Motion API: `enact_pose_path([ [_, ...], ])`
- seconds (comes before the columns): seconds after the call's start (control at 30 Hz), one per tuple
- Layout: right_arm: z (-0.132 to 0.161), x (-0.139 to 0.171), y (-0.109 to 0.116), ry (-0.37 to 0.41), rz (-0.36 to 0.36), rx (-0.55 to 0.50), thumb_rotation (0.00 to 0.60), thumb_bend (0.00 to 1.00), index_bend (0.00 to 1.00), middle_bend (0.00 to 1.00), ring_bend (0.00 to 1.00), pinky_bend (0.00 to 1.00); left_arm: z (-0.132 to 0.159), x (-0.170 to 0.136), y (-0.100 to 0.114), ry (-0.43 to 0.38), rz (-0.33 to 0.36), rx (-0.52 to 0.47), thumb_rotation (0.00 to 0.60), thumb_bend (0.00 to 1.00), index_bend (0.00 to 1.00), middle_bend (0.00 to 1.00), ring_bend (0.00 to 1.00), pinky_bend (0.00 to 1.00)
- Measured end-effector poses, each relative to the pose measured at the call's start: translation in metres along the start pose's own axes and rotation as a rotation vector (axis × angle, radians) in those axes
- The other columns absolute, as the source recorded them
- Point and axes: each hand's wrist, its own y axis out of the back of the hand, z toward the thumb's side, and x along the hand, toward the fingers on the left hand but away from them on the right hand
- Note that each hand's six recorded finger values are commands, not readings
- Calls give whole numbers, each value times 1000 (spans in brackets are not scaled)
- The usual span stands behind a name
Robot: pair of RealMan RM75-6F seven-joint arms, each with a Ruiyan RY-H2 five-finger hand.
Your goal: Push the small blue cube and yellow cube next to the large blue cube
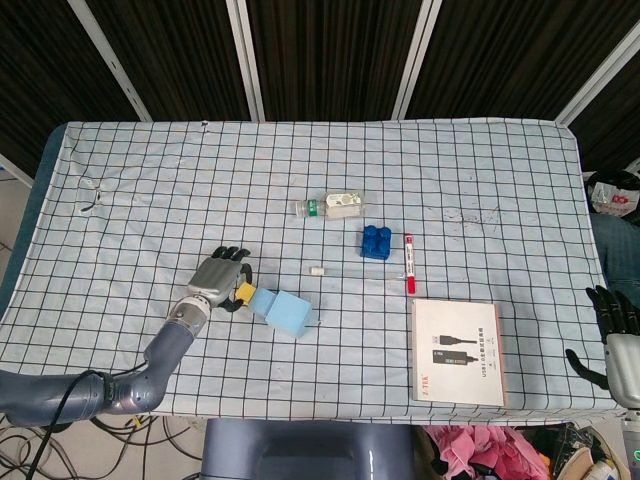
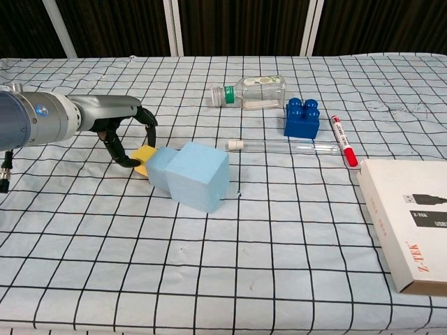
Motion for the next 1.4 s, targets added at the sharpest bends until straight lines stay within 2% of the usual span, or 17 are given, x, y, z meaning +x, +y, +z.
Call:
enact_pose_path([
  [0.67,0,0,0,0,1,0,600,221,0,41,0,107,3,2,-2,-6,-6,0,600,313,392,88,0,0],
  [1.4,-2,-1,0,-13,3,2,600,221,0,40,0,107,2,-7,5,-58,33,38,600,313,325,81,0,0],
])
